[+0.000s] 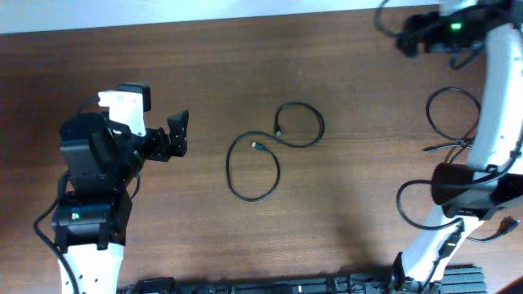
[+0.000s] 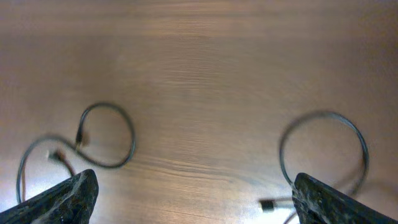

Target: Untangle cables

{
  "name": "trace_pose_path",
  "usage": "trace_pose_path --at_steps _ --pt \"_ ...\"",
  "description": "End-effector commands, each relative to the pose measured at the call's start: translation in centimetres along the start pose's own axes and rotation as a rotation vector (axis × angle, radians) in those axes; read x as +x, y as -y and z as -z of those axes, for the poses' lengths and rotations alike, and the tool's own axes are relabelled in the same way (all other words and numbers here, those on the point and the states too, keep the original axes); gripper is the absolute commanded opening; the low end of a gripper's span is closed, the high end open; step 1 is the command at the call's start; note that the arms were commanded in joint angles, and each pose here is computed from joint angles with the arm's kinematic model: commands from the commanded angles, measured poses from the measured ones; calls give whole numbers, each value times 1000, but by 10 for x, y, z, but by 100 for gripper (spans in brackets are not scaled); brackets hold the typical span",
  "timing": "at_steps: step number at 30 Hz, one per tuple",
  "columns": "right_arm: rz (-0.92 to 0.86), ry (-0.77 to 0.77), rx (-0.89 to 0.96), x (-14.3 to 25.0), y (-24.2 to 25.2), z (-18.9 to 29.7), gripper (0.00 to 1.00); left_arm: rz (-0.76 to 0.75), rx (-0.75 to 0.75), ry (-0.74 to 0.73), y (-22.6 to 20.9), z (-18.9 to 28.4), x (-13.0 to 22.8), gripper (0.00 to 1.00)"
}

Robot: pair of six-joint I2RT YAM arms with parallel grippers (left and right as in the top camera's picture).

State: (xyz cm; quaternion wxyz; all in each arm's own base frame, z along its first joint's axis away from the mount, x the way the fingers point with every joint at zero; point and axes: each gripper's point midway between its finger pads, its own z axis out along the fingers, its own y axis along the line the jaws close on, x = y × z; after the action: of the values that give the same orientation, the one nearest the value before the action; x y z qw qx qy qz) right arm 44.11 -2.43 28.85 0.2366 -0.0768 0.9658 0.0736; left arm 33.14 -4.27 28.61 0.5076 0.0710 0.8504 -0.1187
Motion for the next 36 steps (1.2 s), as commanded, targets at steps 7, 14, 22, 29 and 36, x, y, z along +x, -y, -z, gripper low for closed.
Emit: trace_pose_path --at_steps 7,14,22,29,36 --pt "499 -290 -233 56 -127 -65 99 -18 -7 2 -2 0 -1 99" --pt "634 -543 -380 152 -190 -149 99 -18 -7 2 -2 0 -1 99" --pt "815 -358 -396 176 -245 -229 99 -18 -7 2 -2 0 -1 99" --pt "853 -283 -351 194 -241 -266 98 -18 -7 2 -2 0 -1 99" --pt "888 -359 -151 202 -202 -274 87 -18 -7 2 -2 0 -1 99"
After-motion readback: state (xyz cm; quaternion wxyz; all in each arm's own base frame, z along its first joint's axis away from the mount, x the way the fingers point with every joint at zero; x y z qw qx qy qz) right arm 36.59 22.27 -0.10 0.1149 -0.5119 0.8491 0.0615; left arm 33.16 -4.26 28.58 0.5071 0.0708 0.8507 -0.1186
